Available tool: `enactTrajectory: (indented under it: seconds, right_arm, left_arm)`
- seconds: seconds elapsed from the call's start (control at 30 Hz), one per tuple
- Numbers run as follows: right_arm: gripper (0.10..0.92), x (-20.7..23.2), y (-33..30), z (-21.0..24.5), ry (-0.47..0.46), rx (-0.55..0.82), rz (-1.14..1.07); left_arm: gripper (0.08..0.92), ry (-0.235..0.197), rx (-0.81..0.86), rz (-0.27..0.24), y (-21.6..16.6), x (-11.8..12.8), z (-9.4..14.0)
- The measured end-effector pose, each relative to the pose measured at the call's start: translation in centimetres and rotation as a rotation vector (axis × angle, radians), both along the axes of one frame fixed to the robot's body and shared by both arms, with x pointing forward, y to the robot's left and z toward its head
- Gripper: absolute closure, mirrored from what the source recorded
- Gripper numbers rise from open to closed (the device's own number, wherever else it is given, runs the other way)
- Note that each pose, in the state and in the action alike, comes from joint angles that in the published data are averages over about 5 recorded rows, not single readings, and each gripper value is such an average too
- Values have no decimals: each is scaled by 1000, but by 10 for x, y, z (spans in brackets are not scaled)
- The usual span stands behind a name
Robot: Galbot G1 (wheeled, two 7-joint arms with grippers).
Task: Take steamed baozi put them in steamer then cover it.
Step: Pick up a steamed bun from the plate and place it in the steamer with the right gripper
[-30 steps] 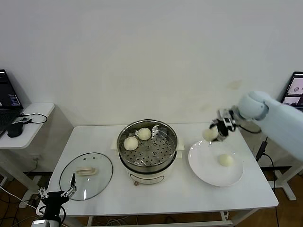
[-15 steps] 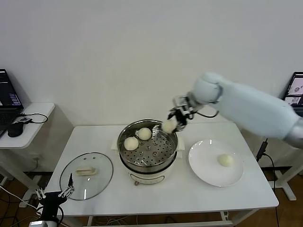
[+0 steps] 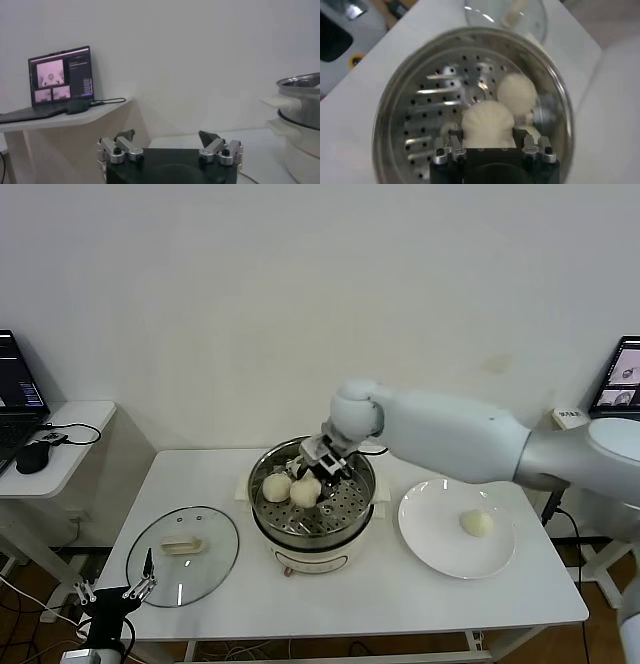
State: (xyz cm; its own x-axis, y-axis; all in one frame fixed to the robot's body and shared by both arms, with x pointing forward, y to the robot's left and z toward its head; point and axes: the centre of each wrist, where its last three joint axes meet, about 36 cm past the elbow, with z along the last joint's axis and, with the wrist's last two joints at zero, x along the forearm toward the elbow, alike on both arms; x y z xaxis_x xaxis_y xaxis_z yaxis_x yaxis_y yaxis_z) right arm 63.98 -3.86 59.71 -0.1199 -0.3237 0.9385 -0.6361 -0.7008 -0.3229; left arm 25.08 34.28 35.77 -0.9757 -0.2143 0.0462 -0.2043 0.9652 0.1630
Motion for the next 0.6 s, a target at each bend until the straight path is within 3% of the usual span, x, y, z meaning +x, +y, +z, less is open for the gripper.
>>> enactTrajectory:
  seconds: [0.47, 0.6]
  right_arm:
    - [387, -9, 14, -17, -8, -61, 185]
    - [334, -10, 15, -16, -13, -59, 205]
  left_arm:
    - [177, 0, -8, 6, -1, -2, -4]
    - [177, 0, -9, 6, -2, -2, -5]
